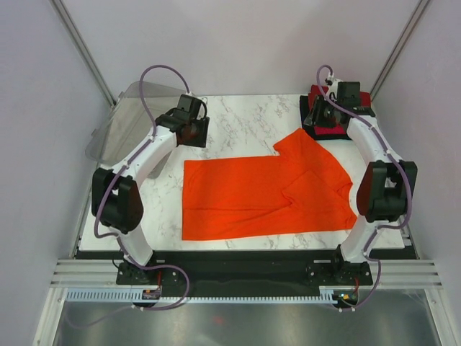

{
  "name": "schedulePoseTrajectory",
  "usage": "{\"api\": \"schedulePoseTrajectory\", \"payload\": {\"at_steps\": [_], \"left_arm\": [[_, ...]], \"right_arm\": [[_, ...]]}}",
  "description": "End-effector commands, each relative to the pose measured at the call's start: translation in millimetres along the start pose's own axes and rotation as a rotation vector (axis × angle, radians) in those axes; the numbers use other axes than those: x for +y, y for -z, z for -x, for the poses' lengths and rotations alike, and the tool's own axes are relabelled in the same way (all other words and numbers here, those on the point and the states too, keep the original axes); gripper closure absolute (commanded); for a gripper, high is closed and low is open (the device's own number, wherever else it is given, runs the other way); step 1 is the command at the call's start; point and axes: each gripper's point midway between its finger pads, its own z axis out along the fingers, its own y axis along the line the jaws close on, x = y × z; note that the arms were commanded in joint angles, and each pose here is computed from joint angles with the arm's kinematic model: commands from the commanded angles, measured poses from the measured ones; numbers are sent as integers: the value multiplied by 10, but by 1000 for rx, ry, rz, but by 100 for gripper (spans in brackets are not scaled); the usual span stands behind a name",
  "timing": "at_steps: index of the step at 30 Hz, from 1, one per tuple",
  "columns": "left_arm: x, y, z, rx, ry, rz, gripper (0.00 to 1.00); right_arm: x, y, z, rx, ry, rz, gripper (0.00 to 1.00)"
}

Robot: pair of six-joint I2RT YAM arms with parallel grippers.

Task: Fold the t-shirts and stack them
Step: Fold the tshirt

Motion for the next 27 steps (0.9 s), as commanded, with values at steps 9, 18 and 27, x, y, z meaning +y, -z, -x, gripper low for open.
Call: {"api": "schedulePoseTrajectory", "payload": {"at_steps": [9,18,27], "left_arm": [[155,-498,-144,106,-133,46,48],[65,-637,-119,123,-36,54,50],[-74,-496,-19,87,26,15,50]], "right_arm": [[-208,-533,277,2,210,-18,53],[-396,-947,173,73,311,-100,52],[-466,-1239,-57,142,349,-84,54]]}}
